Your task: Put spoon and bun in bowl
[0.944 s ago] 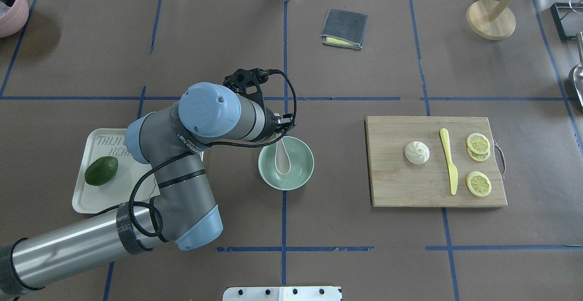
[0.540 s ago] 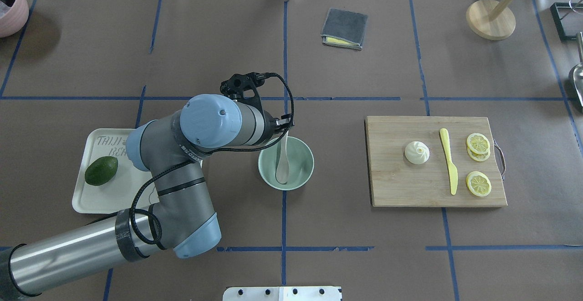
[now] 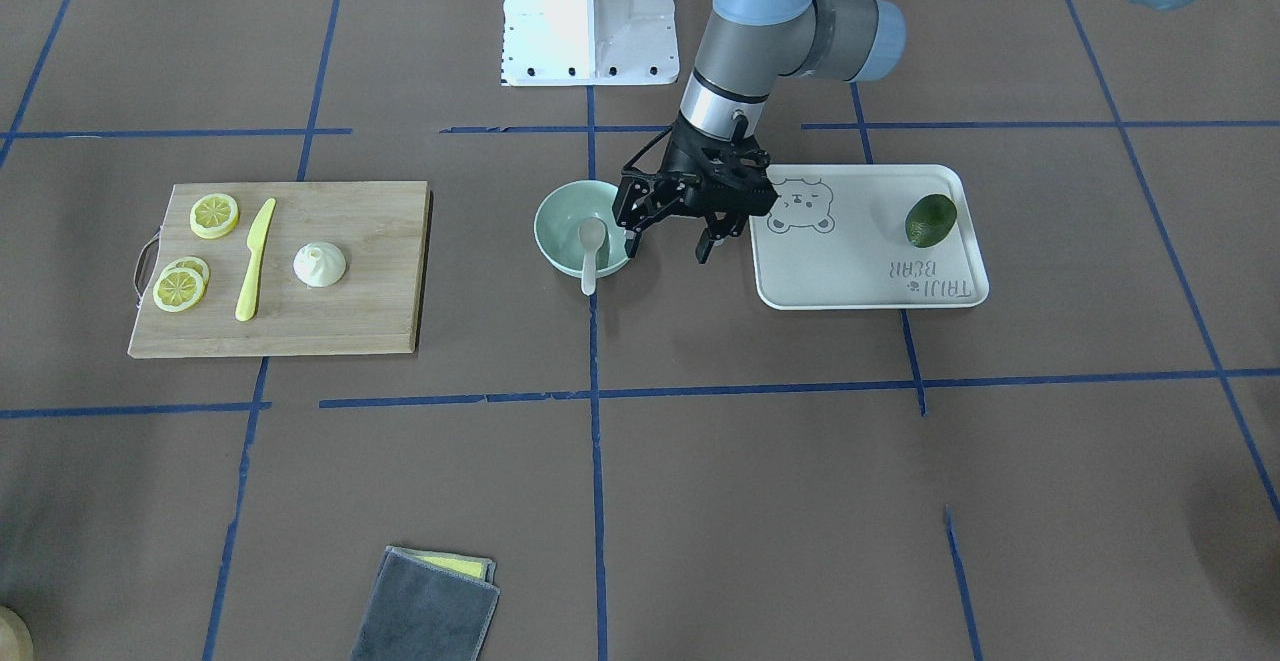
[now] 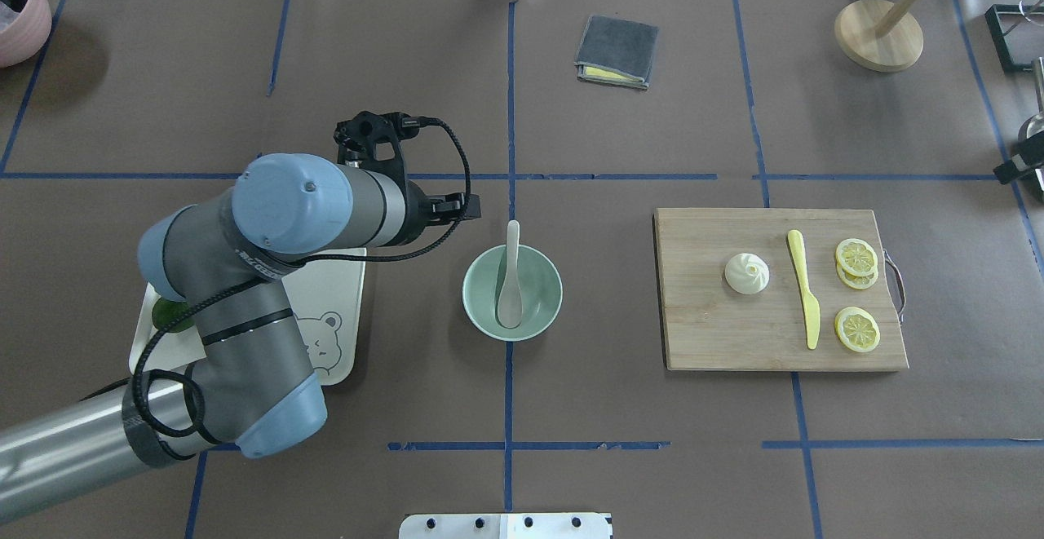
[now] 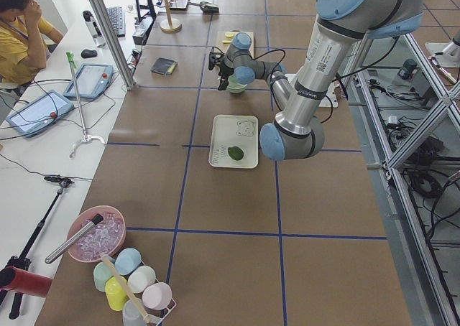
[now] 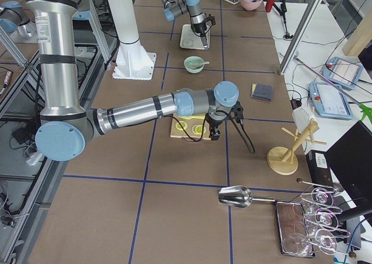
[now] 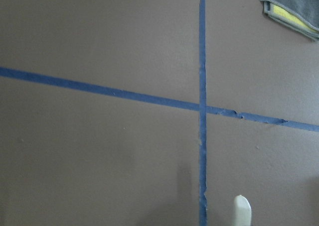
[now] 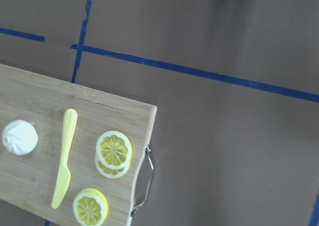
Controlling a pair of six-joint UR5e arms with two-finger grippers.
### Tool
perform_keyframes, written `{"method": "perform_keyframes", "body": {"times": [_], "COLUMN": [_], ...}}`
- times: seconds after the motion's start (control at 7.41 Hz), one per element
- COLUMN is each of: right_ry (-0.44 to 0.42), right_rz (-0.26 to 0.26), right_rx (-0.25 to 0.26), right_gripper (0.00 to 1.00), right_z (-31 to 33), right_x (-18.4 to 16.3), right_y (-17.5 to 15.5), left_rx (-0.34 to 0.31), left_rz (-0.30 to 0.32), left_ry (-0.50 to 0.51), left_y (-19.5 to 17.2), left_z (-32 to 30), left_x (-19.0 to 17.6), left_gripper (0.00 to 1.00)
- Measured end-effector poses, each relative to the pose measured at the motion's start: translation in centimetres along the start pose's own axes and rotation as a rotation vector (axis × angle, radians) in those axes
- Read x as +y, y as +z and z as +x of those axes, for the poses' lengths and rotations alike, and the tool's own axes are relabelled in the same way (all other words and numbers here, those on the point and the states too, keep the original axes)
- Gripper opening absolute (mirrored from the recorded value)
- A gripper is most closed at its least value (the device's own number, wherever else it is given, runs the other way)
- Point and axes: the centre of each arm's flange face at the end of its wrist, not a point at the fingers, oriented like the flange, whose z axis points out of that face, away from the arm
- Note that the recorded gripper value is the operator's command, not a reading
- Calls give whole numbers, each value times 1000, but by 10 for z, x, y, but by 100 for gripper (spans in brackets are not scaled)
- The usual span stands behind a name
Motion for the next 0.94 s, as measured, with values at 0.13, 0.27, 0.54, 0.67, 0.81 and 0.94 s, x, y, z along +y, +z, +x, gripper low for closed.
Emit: {"method": "perform_keyframes", "body": {"times": [0.13, 0.27, 0.54, 0.67, 0.81, 0.94], "right_ry": [26, 49, 84, 100, 102, 99], "right_rz": [-9, -10, 64, 98, 114, 118], "right_rx": [-5, 3, 63, 85, 110, 131], "right_gripper": [100, 100, 100, 100, 99, 99], "right_z": [-40, -81, -162, -194, -211, -219], "right_x": [-8, -12, -2, 12, 23, 29], "right_y": [9, 28, 106, 149, 181, 202], "left_rx": [-24, -49, -83, -100, -110, -114], "left_rz": [13, -3, -52, -61, -66, -68], "left_ry": [106, 217, 367, 390, 398, 401], "left_y": [-14, -28, -51, -57, -58, -57], "left_z": [-25, -60, -129, -151, -162, -165], "left_x": [-16, -35, -75, -85, -88, -90], "left_gripper": [92, 95, 95, 96, 98, 98]}}
